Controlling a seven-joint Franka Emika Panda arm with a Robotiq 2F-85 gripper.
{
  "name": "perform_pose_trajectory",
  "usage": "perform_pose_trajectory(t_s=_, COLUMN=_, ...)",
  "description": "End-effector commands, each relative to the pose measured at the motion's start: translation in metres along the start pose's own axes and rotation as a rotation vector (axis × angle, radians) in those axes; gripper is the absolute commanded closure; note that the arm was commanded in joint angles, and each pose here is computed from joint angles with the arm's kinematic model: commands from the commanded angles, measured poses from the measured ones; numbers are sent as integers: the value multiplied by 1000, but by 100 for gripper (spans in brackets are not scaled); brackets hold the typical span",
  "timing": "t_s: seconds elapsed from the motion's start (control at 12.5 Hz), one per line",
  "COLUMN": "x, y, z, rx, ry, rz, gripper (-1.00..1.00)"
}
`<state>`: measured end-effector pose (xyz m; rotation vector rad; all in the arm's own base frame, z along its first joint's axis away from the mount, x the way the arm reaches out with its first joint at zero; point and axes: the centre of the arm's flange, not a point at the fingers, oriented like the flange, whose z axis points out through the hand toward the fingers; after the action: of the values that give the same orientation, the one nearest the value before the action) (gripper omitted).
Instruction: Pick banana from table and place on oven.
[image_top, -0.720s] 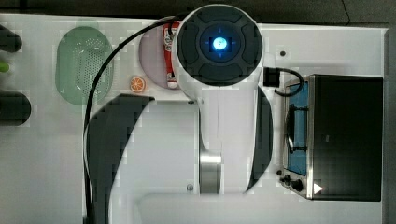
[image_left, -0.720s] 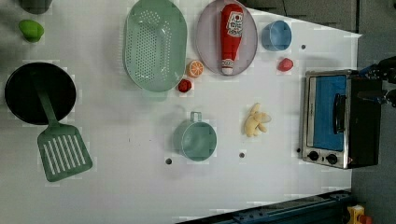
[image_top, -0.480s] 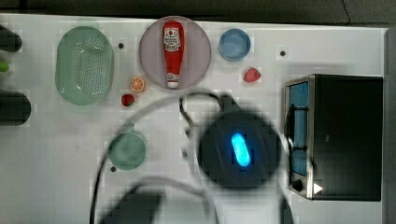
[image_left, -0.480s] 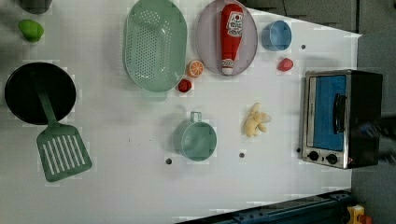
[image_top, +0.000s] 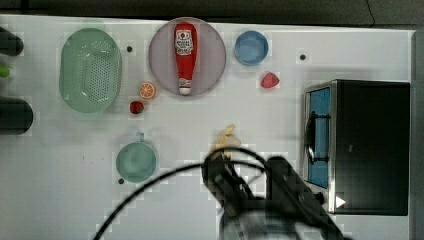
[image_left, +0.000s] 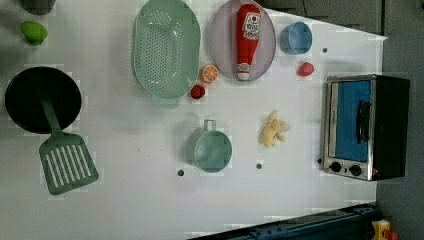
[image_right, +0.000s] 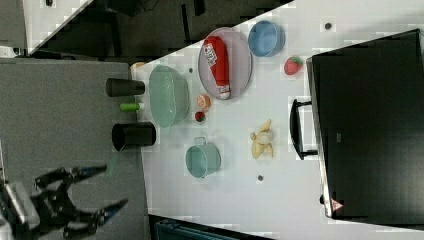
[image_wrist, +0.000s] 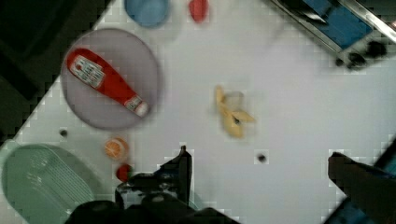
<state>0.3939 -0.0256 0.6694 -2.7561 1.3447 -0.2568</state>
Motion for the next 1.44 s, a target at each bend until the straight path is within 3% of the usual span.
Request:
perform_pose_trajectory(t_s=0.08, x=13, y=-27, z=132, rx=-201, ry=-170, rz=13, gripper=-100)
perform_pose_trajectory(t_s=0.64, x=33, y=-55, z=300, rx=-237, ry=-195, rz=8, gripper=-100)
perform_pose_trajectory(t_s=1.12, x=19, y=-39, z=411, rx=-187, ry=-153, rz=8, gripper=-100)
perform_pose_trajectory(t_s=1.44, x=-1, y=-14, z=457, rx=-192, ry=-157, rz=8, gripper=-100)
